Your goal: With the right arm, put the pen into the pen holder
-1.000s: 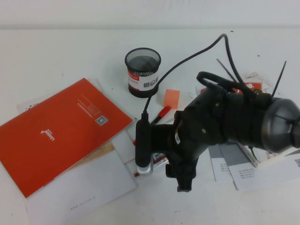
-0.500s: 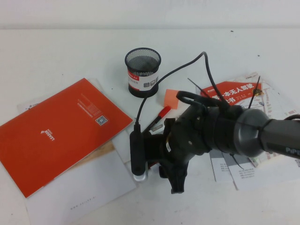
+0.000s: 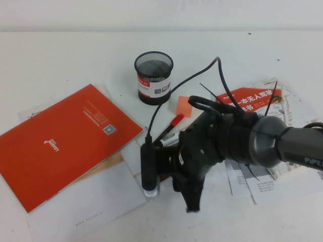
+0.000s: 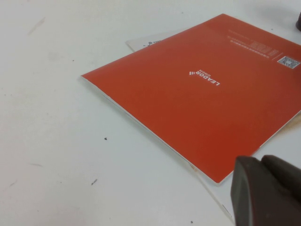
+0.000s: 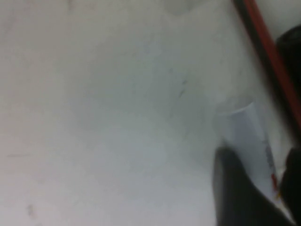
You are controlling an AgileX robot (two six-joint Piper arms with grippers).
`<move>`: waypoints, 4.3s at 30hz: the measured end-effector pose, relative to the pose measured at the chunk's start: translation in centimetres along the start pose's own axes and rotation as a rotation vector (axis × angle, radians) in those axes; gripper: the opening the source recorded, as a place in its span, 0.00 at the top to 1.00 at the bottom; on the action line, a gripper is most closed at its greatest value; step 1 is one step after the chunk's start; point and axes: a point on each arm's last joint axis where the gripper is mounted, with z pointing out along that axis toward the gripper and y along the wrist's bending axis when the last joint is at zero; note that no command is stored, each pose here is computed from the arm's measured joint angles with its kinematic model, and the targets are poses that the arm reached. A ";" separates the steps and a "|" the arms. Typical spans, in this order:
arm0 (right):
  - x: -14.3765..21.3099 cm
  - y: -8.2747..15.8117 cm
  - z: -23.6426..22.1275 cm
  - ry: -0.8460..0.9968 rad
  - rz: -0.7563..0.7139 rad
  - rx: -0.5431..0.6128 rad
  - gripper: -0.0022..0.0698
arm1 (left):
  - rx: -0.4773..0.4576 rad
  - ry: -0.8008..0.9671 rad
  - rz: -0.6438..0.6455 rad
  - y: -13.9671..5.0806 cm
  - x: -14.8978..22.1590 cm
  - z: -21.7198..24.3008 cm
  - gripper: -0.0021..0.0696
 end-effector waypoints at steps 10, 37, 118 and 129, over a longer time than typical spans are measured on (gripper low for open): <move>0.1 0.6 -3.0 -0.030 0.093 -0.060 0.82 | 0.000 0.000 0.000 0.0 0.0 0.0 0.98; 1.2 -8.0 -12.1 -1.404 0.961 0.491 0.82 | 0.000 0.000 0.000 0.0 0.0 0.0 0.98; 21.0 14.8 -16.5 -0.863 1.171 0.856 1.00 | 0.000 0.000 0.000 0.0 0.0 0.0 0.98; 22.7 20.7 -17.8 -0.784 1.262 0.990 1.00 | 0.000 0.000 0.000 0.0 0.0 0.0 0.98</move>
